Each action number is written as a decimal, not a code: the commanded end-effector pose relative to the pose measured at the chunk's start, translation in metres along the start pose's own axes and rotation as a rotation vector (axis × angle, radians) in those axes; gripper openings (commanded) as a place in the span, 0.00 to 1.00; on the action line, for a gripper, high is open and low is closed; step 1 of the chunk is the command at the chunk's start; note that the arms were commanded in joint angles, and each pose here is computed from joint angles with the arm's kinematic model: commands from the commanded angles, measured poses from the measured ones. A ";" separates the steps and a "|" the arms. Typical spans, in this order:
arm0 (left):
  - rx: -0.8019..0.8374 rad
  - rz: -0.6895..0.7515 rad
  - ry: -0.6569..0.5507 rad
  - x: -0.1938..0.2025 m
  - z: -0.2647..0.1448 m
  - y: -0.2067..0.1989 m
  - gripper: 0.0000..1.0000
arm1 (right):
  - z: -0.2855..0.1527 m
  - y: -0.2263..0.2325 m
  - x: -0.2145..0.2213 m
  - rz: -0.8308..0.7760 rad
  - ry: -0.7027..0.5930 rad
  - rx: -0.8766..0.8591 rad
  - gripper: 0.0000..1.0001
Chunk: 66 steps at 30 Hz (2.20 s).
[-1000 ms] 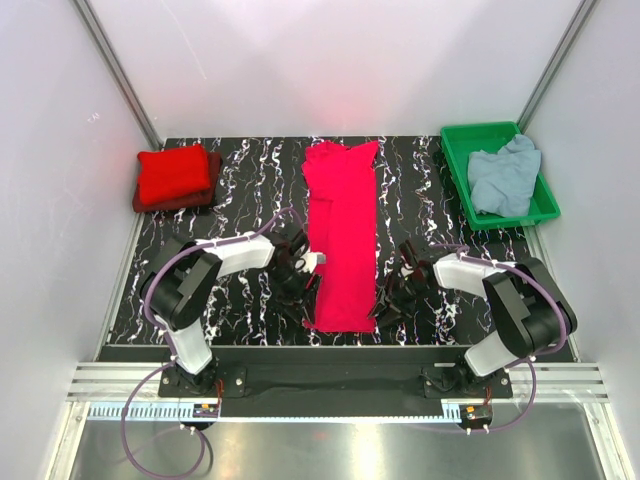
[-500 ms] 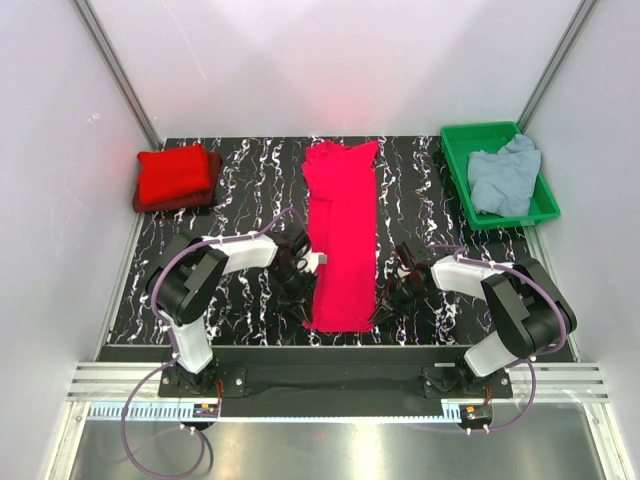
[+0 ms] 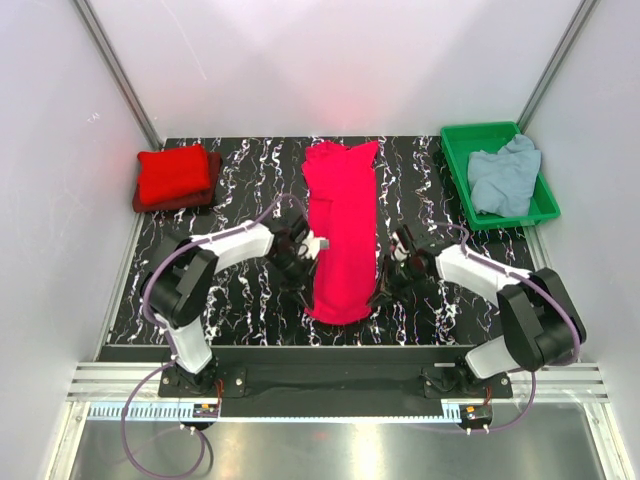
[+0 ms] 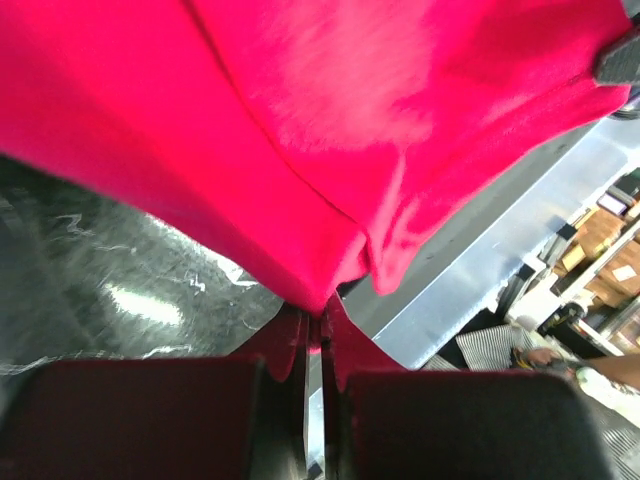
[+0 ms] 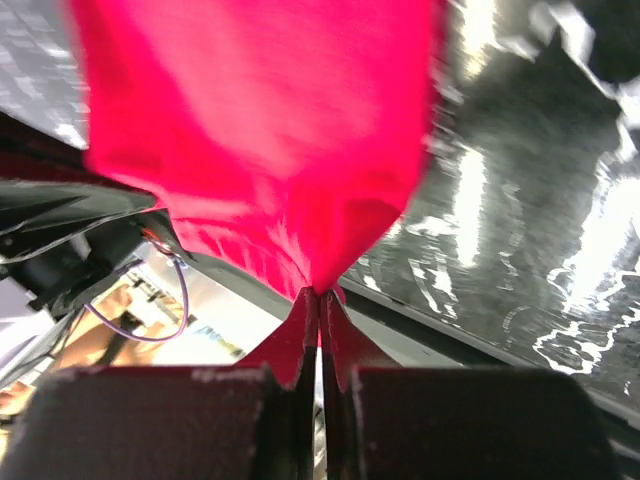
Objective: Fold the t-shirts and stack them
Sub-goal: Fold the tshirt
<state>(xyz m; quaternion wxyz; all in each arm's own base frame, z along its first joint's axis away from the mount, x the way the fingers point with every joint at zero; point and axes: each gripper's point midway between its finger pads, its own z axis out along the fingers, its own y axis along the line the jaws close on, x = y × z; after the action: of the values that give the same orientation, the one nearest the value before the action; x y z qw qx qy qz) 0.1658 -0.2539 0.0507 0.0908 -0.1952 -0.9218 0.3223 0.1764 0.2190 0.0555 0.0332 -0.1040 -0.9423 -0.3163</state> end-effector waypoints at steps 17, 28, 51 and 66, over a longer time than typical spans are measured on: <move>-0.027 0.100 -0.223 -0.087 -0.084 -0.007 0.00 | -0.072 0.032 -0.106 -0.110 -0.343 -0.042 0.00; -0.026 0.093 -0.268 -0.148 -0.088 0.010 0.00 | -0.070 0.051 -0.175 -0.166 -0.417 -0.079 0.00; -0.103 0.101 -0.464 -0.268 -0.113 0.076 0.02 | -0.044 0.084 -0.297 -0.261 -0.481 -0.075 0.00; -0.187 0.121 -0.541 -0.298 -0.116 0.093 0.39 | -0.039 0.072 -0.312 -0.252 -0.525 -0.024 0.00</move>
<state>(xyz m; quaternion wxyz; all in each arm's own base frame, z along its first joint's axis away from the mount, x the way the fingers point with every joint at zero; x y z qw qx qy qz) 0.4714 -0.2424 0.0347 -0.1264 -0.1531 -0.9369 0.2879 0.4801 0.2044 0.0604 -0.2010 -0.0710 -0.9312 -0.2957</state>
